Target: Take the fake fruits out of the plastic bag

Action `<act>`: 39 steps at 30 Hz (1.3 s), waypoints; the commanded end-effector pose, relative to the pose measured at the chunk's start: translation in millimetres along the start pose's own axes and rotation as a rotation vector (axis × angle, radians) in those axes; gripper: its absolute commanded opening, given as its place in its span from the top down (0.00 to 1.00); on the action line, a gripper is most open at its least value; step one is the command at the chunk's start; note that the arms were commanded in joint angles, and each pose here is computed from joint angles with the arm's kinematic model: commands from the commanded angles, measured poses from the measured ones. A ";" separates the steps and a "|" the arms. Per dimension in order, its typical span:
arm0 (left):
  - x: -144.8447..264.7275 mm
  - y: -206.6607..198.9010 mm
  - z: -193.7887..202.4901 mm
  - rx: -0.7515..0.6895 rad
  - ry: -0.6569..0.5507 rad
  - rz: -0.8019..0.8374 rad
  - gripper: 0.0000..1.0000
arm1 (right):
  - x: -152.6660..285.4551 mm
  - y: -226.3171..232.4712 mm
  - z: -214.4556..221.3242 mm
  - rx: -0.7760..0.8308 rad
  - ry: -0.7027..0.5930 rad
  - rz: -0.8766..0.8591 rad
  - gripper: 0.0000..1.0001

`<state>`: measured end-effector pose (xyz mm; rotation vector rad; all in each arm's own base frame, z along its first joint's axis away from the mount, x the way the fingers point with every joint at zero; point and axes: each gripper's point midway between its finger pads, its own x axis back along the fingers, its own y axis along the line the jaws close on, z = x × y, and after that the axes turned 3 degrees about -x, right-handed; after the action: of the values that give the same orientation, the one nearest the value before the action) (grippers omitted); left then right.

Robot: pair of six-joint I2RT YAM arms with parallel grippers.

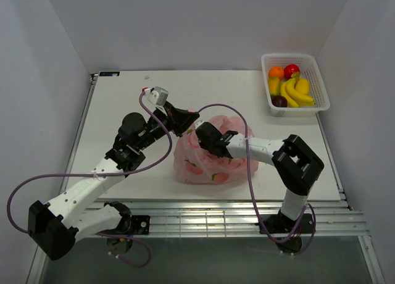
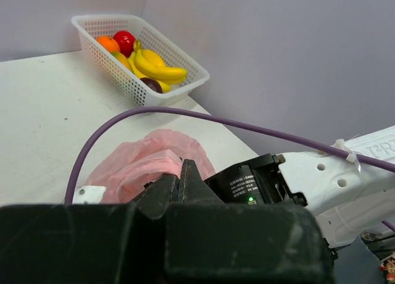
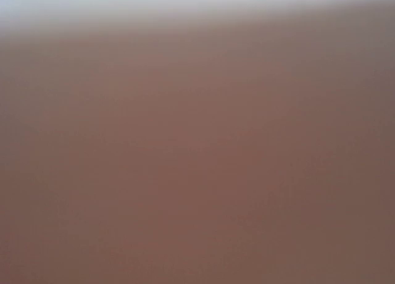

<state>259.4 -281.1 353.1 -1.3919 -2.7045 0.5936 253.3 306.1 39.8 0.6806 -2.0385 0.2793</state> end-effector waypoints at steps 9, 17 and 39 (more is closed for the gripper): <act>11.3 -0.7 -12.9 -0.007 -0.055 -0.030 1.00 | 20.4 -5.0 -22.4 0.023 -0.054 0.057 0.38; 12.7 14.0 -7.2 -0.004 -0.061 -0.099 1.00 | 111.8 9.0 -78.7 0.071 -0.260 -0.098 0.56; 17.7 48.2 -25.3 -0.044 -0.115 -0.306 1.00 | 224.2 -270.0 -207.5 -0.270 -0.698 0.726 0.58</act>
<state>289.7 -246.0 333.3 -1.0070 -2.8721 0.6111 419.2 162.4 308.6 0.3429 -2.7796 0.0526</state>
